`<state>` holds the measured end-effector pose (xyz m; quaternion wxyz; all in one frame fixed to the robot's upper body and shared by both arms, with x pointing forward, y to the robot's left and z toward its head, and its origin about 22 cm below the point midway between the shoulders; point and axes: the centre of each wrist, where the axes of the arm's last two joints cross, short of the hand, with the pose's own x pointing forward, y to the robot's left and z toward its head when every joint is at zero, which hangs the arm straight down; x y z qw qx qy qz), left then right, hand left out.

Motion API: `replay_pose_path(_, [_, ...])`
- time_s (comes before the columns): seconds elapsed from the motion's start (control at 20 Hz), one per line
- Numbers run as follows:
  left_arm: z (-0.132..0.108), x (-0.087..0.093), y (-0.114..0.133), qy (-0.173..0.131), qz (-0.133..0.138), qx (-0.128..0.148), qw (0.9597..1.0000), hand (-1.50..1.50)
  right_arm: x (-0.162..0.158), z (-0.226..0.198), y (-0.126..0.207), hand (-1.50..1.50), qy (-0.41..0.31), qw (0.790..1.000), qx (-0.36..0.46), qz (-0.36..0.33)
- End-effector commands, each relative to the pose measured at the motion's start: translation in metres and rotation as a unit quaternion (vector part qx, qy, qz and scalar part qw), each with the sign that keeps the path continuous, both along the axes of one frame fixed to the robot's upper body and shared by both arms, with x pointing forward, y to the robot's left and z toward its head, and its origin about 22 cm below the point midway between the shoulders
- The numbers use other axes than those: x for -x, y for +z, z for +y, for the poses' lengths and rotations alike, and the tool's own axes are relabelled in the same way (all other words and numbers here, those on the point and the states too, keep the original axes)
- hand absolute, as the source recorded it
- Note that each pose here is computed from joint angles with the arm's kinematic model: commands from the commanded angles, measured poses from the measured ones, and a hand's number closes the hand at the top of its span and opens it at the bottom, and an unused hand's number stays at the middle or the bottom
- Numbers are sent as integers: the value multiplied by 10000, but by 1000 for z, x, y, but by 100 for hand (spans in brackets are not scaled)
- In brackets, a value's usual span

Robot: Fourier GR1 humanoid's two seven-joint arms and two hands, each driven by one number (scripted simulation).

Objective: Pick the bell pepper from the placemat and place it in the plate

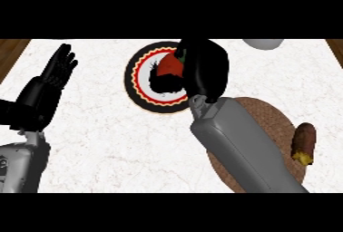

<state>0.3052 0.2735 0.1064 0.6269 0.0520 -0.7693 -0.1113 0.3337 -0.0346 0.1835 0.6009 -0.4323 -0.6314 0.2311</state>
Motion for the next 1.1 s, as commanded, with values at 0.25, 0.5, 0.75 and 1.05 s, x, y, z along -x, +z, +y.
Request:
replay_pose_path(0.25, [-19,-9,11,-236,-10,24,9997,0,-64,15,-42,150,-580,9975,-1,407])
replay_pose_path(0.5, [-26,-9,8,-261,-41,7,9996,0,-90,5,-50,150,-618,9965,36,555])
replay_pose_path(0.75, [-11,-14,13,-342,-147,33,9993,0,-92,-8,-77,-150,-1069,9894,-617,764])
replay_pose_path(1.05, [-27,-14,18,-466,-118,-12,9988,0,-100,-15,-74,-150,-789,9882,-1167,602])
